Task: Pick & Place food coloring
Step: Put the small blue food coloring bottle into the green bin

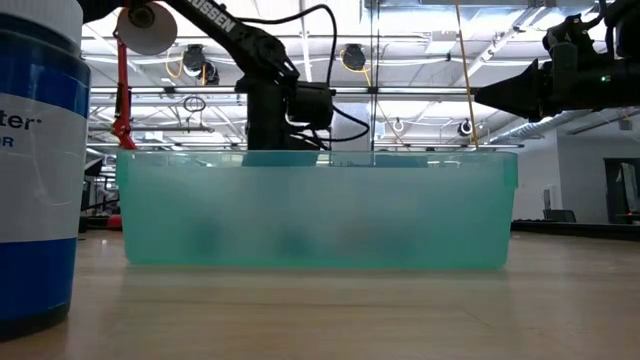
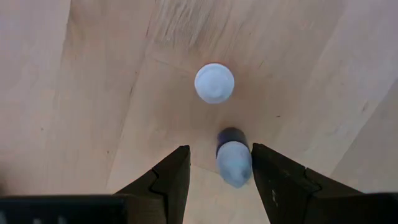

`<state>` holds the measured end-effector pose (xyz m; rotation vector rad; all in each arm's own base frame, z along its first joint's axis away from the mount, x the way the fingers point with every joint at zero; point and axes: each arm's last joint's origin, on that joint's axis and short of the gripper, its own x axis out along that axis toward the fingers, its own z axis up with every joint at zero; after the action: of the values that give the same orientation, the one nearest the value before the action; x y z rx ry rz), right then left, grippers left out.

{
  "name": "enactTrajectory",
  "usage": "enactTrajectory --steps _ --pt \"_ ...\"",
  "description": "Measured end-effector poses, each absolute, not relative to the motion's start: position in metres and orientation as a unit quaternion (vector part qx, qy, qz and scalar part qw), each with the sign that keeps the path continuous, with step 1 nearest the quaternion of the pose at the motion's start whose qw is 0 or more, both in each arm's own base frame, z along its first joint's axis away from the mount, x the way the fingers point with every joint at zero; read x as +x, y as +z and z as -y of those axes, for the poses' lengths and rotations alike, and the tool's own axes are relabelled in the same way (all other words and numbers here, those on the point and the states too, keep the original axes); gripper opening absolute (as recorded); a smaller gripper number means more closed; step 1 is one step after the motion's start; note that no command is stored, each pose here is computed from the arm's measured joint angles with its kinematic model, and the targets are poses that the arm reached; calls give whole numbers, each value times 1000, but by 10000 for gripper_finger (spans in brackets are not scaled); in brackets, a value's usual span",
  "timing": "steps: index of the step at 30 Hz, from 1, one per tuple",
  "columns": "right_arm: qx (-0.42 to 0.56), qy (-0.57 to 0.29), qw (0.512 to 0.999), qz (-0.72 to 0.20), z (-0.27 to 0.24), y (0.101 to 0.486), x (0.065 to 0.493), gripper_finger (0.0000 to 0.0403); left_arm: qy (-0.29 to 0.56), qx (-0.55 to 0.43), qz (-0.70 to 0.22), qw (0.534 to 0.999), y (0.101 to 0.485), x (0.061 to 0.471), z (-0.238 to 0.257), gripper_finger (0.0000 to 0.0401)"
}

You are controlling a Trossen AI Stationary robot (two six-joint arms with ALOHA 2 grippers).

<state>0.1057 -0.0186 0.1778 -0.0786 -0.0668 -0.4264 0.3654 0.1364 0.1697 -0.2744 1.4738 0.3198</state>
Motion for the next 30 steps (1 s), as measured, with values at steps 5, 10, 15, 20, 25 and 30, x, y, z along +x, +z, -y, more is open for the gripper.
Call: enactTrajectory --steps 5,10,15,20,25,30 --pt "-39 -211 976 33 19 178 106 105 144 -122 -661 726 171 367 -135 175" --pt "-39 -211 976 33 19 178 106 105 134 -128 -662 726 171 367 -134 175" --pt "-39 -211 976 33 19 178 106 105 134 -130 -664 724 171 366 -134 175" --pt "-39 -211 976 33 19 178 106 105 134 -130 -670 718 171 365 -133 175" --pt "-39 -211 976 33 19 178 106 105 135 -130 -671 718 171 365 -133 175" --pt "-39 -211 976 33 19 178 106 105 135 -129 -671 718 171 365 -133 174"
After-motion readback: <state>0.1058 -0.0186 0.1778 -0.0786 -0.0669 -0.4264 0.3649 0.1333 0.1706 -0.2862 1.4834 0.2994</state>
